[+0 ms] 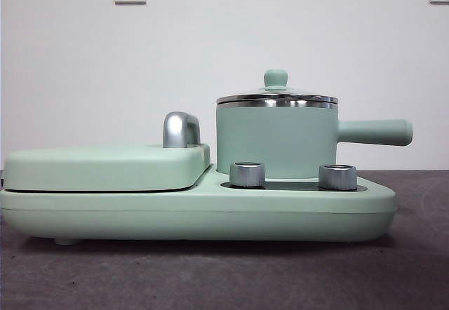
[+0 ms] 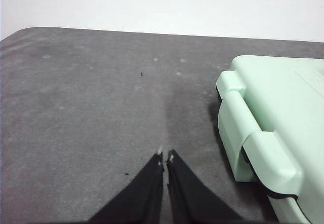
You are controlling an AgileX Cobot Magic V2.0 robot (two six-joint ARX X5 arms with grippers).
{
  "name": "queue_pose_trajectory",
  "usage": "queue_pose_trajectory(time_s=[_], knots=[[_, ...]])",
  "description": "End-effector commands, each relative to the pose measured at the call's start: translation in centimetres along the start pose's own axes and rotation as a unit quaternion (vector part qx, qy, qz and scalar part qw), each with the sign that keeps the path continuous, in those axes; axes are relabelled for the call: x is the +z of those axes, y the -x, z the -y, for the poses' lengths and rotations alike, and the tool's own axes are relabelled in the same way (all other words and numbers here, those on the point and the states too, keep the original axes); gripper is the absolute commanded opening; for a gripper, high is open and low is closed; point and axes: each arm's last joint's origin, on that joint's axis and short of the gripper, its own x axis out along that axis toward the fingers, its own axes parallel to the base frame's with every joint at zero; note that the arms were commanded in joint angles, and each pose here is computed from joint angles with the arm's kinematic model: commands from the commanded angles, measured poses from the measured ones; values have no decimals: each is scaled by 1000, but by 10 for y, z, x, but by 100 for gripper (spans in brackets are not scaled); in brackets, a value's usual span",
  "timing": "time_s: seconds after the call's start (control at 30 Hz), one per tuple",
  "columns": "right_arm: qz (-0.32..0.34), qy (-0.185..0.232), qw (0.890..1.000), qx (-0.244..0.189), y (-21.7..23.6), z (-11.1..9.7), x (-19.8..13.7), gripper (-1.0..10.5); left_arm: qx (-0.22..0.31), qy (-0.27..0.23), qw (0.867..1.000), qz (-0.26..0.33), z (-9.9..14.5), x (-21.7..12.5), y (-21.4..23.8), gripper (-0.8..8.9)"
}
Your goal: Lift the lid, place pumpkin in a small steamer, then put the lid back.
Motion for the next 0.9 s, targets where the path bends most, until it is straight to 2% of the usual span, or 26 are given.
queue_pose_trajectory(time_s=[0.03,0.2,0.47,0.6,0.9], knots=[[3,33,999,-37,-2,5,-15,21,3,2,1000,-12,-1,-7,-2,19],[-9,35,997,-68,-3,9,-34,21,3,2,1000,-12,-1,-7,-2,19],[-73,34,995,-67,-4,8,-52,21,3,2,1000,-12,-1,-7,-2,19],[-73,37,995,-54,-4,6,-52,21,3,2,1000,-12,-1,-7,-2,19],[-61,37,996,-56,-5,6,-49,21,3,1,1000,-12,-1,-7,-2,19]])
